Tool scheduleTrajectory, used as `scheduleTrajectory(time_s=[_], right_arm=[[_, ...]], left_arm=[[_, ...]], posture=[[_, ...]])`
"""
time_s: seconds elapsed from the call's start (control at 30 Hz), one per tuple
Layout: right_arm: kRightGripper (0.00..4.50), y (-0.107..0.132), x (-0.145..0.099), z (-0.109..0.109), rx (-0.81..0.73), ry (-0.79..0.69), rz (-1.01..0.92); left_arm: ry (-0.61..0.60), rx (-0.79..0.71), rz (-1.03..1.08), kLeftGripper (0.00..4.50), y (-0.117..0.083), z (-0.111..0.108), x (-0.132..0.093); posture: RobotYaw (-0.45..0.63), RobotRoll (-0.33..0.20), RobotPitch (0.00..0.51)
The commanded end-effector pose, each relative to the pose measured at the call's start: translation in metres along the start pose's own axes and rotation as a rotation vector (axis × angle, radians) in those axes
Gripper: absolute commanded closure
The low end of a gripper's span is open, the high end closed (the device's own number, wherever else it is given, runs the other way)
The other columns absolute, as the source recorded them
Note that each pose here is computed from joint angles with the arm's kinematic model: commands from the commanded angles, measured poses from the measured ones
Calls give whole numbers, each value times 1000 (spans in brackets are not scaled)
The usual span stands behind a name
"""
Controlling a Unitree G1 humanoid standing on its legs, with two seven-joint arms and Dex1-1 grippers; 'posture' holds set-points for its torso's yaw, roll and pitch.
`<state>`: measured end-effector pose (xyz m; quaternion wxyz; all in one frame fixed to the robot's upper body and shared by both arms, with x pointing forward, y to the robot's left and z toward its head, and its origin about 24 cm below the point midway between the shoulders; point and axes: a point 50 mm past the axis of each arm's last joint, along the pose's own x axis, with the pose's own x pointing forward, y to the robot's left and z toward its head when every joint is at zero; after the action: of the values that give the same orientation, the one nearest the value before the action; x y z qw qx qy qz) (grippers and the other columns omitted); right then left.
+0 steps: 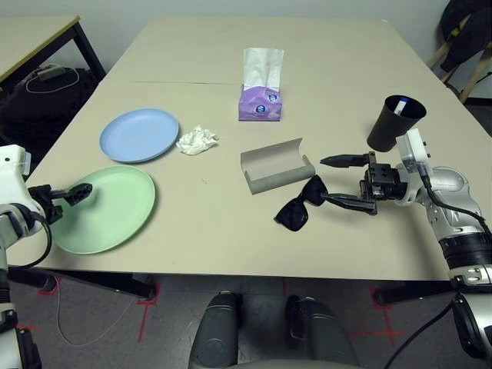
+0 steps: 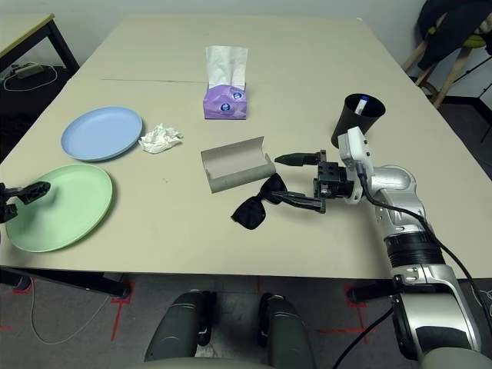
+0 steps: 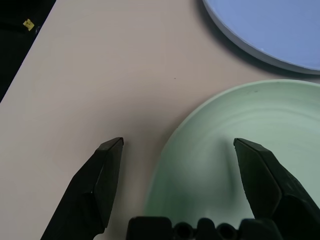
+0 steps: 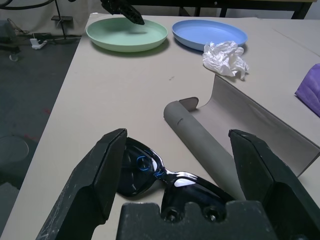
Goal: Organize and tidy the items on the table.
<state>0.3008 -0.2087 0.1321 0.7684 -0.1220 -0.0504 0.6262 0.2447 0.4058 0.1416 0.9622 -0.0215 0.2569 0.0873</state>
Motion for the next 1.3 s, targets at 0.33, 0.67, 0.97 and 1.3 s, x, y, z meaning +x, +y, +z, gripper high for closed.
scheduleTrajectory(time_s=[0.33, 0.67, 0.97, 1.3], right_arm=[[31, 3, 4, -3, 1, 2, 4], [0, 3, 6, -2, -1, -2, 7], [0, 2, 6, 0, -10, -2, -1], [0, 0, 6, -1, -14, 3, -9]], left_arm=[[43, 8, 36, 0, 15, -2, -8], [55, -25, 48, 1704, 17, -4, -8], [78, -24, 30, 4471, 17, -9, -6], [67, -21, -8, 4471, 14, -5, -6]], posture=[[149, 0, 108], [149, 0, 110], [142, 0, 107], [140, 0, 105]])
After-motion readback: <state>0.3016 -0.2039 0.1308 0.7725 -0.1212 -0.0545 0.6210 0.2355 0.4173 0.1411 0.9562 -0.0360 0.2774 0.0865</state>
